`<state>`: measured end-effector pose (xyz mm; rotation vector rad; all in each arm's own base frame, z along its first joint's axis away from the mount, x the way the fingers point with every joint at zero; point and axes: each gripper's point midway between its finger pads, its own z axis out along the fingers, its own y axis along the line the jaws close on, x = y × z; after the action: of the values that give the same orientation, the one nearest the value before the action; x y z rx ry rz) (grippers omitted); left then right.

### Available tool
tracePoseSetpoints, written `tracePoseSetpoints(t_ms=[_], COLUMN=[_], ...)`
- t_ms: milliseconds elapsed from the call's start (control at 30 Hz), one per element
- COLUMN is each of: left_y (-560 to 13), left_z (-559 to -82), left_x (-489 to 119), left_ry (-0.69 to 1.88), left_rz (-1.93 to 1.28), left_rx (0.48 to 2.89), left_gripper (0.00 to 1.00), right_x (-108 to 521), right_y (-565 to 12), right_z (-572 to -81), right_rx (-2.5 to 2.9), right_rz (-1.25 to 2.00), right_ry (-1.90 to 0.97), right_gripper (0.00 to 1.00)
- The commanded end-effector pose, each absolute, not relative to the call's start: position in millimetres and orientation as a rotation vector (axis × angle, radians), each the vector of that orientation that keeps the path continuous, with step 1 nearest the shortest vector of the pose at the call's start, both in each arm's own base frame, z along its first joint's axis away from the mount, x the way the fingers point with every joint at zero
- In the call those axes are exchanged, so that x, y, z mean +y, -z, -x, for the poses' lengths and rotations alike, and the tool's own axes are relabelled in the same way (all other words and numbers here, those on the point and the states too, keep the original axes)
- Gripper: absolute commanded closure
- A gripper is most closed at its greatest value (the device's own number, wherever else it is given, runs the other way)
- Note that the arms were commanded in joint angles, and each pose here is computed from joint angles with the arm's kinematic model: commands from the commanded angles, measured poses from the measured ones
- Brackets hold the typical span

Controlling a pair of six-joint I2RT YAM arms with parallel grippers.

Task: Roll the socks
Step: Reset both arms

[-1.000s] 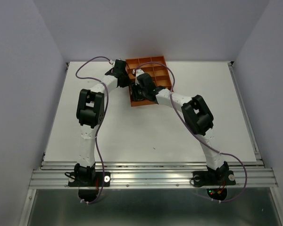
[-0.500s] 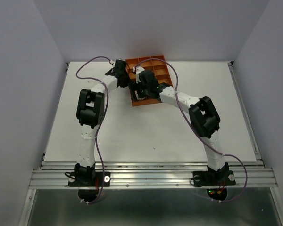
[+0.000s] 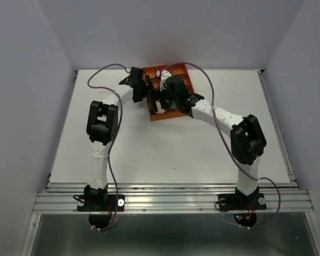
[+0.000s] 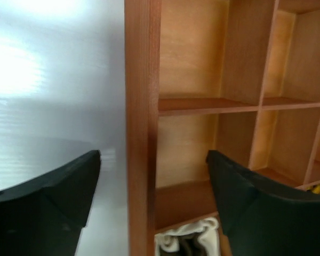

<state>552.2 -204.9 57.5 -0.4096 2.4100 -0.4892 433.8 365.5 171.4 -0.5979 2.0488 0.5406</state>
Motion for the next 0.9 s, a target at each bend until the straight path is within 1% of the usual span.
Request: tracePoseSetpoints(t_ms=[0, 100, 133, 200, 267, 300, 333, 367, 400, 433, 467, 500, 567, 600, 633, 733, 867], left_y=[-155.9, -176.2, -194.0, -223.2, -242.8, -244.9, -268.7, -277.7, -284.5, -293.8, -298.2, -302.6, -304.7, -279.2, -300.8, -295.9, -308.2], left_z=[-563.0, -562.1, -561.2, -556.4, -550.5, -543.7, -534.2, -526.4, -518.5, -500.1, -488.5, -465.1, -443.0, -429.9, -412.0, -380.8, -361.5], left_x=[-209.5, -207.6, -205.0, -201.5, -196.5, -193.0, -187.7, -183.3, -180.2, -165.4, -158.3, -147.1, -129.3, -121.4, -113.3, -97.1, -85.6], left_ry=[0.552, 0.542, 0.542, 0.538, 0.527, 0.514, 0.514, 0.505, 0.502, 0.456, 0.442, 0.434, 0.396, 0.369, 0.390, 0.391, 0.394], left_rz=[0.330, 0.302, 0.302, 0.282, 0.277, 0.274, 0.273, 0.270, 0.271, 0.301, 0.311, 0.331, 0.382, 0.406, 0.429, 0.482, 0.508], left_rx=[2.249, 2.219, 2.190, 2.143, 2.110, 2.116, 2.074, 2.060, 2.046, 2.019, 2.004, 1.976, 1.932, 1.958, 1.887, 1.844, 1.793], left_gripper=[0.01, 0.01, 0.01, 0.01, 0.01, 0.01, 0.01, 0.01, 0.01, 0.01, 0.01, 0.01, 0.01, 0.01, 0.01, 0.01, 0.01], right_x=[359.9, 345.8, 335.8, 319.3, 292.4, 284.2, 275.6, 261.0, 251.3, 243.7, 236.5, 223.1, 206.9, 198.4, 193.2, 173.9, 163.7], right_y=[-221.2, -234.5, -239.1, -250.8, -257.7, -260.5, -260.8, -274.7, -261.4, -259.6, -258.0, -255.2, -253.6, -251.7, -251.6, -250.3, -248.3], right_z=[-427.4, -424.4, -416.9, -417.2, -410.7, -407.3, -404.3, -399.1, -391.8, -386.6, -381.4, -371.2, -362.6, -352.5, -347.8, -333.2, -319.8], right_rx=[1.936, 1.914, 1.906, 1.877, 1.866, 1.863, 1.861, 1.830, 1.857, 1.859, 1.859, 1.863, 1.854, 1.852, 1.847, 1.839, 1.846], right_rz=[0.524, 0.441, 0.415, 0.313, 0.212, 0.165, 0.131, 0.076, 0.044, 0.021, 0.004, -0.027, -0.088, -0.099, -0.116, -0.158, -0.168], right_ry=[-0.584, -0.563, -0.554, -0.517, -0.446, -0.439, -0.420, -0.398, -0.380, -0.369, -0.359, -0.341, -0.314, -0.319, -0.320, -0.295, -0.299], right_gripper=[0.00, 0.00, 0.00, 0.00, 0.00, 0.00, 0.00, 0.00, 0.00, 0.00, 0.00, 0.00, 0.00, 0.00, 0.00, 0.00, 0.00])
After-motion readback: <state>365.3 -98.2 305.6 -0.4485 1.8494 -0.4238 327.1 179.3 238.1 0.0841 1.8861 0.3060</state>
